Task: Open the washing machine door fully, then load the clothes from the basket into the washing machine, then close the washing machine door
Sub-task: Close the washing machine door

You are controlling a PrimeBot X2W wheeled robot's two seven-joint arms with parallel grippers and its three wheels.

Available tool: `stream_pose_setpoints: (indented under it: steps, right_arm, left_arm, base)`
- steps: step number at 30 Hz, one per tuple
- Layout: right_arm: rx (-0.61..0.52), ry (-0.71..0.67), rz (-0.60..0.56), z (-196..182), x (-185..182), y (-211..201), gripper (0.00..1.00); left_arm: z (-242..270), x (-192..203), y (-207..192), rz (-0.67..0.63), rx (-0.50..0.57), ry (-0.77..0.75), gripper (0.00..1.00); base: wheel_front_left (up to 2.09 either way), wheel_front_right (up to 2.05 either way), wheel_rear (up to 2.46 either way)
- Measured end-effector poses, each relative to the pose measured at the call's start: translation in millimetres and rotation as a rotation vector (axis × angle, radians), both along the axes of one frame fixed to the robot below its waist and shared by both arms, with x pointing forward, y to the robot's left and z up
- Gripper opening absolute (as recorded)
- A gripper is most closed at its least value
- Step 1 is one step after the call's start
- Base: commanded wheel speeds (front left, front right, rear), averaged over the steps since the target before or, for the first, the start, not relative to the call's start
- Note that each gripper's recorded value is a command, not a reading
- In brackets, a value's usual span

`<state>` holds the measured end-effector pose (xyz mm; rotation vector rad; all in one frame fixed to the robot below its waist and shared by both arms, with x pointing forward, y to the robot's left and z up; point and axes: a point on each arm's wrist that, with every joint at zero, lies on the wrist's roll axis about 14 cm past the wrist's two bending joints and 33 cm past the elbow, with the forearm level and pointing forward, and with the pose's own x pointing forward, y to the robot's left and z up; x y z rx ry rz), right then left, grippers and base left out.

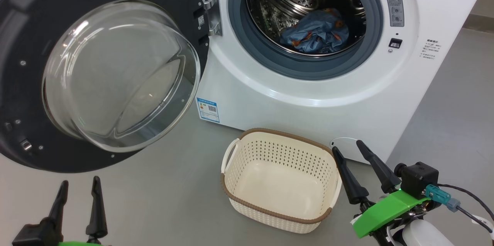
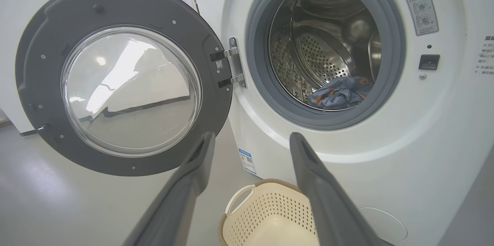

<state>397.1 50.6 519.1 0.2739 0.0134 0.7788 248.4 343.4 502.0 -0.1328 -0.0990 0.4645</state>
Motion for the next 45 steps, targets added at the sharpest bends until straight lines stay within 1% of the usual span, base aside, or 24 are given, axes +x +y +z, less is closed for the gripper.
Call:
stream_pose_setpoints:
  steps: [5, 6, 7, 8, 11, 14, 16, 18, 21, 23, 25, 27, 28, 29, 32, 36, 40, 45]
  right_arm:
    - [-0.004, 0.002, 0.002, -1.6, 0.9, -0.1, 1.0]
    - [-0.004, 0.003, 0.002, -1.9, 1.2, -0.2, 1.0]
    - [-0.005, 0.003, 0.002, -2.3, 1.4, -0.3, 1.0]
    - [-0.005, 0.004, 0.002, -2.9, 1.8, -0.5, 1.0]
    - [-0.008, 0.007, 0.001, -4.5, 3.4, -1.1, 1.0]
    - [-0.011, 0.014, 0.003, -8.0, 5.4, -1.2, 1.0]
    - [-0.017, 0.019, 0.005, -11.1, 6.7, -1.5, 1.0]
    - [-0.021, 0.026, 0.007, -14.9, 7.9, -2.1, 1.0]
    - [-0.03, 0.034, 0.006, -20.3, 10.4, -4.2, 1.0]
    - [-0.034, 0.032, 0.0, -21.6, 14.3, -6.7, 1.0]
    - [-0.036, 0.031, -0.007, -22.0, 18.6, -9.7, 1.0]
    - [-0.039, 0.03, -0.014, -23.1, 22.0, -13.1, 1.0]
    - [-0.042, 0.028, -0.018, -23.5, 23.4, -14.8, 1.0]
    - [-0.042, 0.028, -0.018, -23.5, 23.4, -14.8, 1.0]
    - [-0.057, 0.024, -0.032, -26.8, 27.8, -22.2, 1.0]
    - [-0.072, 0.029, -0.055, -32.4, 34.5, -33.5, 1.0]
    - [-0.097, 0.038, -0.078, -40.4, 41.9, -45.8, 1.0]
    - [-0.121, 0.049, -0.099, -48.4, 50.3, -58.2, 1.0]
  left_arm:
    - [1.7, -3.0, 2.5, 0.009, 0.006, -0.003, 0.99]
    - [5.5, -3.7, 5.0, 0.015, 0.012, -0.012, 0.88]
    - [10.4, -4.4, 7.7, 0.021, 0.02, -0.025, 0.49]
    - [16.3, -5.2, 11.0, 0.027, 0.029, -0.04, 0.0]
    - [43.4, -6.8, 24.5, 0.045, 0.068, -0.108, 0.0]
    - [84.9, -5.0, 43.5, 0.06, 0.093, -0.204, 0.0]
    - [115.0, -4.0, 58.8, 0.07, 0.086, -0.273, 0.0]
    - [142.4, -6.2, 78.4, 0.086, 0.046, -0.348, 0.0]
    - [172.9, -10.1, 107.0, 0.103, -0.042, -0.45, 0.0]
    - [182.8, -12.6, 128.1, 0.128, -0.12, -0.51, 0.0]
    - [179.2, -11.0, 149.7, 0.149, -0.257, -0.554, 0.0]
    - [169.4, -6.2, 169.4, 0.16, -0.442, -0.609, 0.0]
    - [165.0, -3.6, 177.1, 0.162, -0.519, -0.632, 0.0]
    - [165.0, -3.6, 177.1, 0.162, -0.519, -0.632, 0.0]
    - [156.9, -2.1, 201.9, 0.197, -0.675, -0.699, 0.0]
    - [142.5, -0.1, 225.3, 0.25, -0.811, -0.739, 0.0]
    - [121.0, 14.8, 230.1, 0.266, -0.917, -0.714, 0.0]
    - [108.4, 33.2, 231.2, 0.278, -0.937, -0.657, 0.0]
  base:
    - [0.0, 0.0, 0.0]
    - [0.0, 0.0, 0.0]
    - [0.0, 0.0, 0.0]
    - [0.0, 0.0, 0.0]
    - [0.0, 0.0, 0.0]
    - [0.0, 0.0, 0.0]
    - [0.0, 0.0, 0.0]
    - [0.0, 0.0, 0.0]
    - [0.0, 0.0, 0.0]
    - [0.0, 0.0, 0.0]
    - [0.0, 0.0, 0.0]
    - [0.0, 0.0, 0.0]
    - [0.0, 0.0, 0.0]
    - [0.0, 0.0, 0.0]
    - [0.0, 0.0, 0.0]
    - [0.0, 0.0, 0.0]
    - [0.0, 0.0, 0.0]
    - [0.0, 0.0, 0.0]
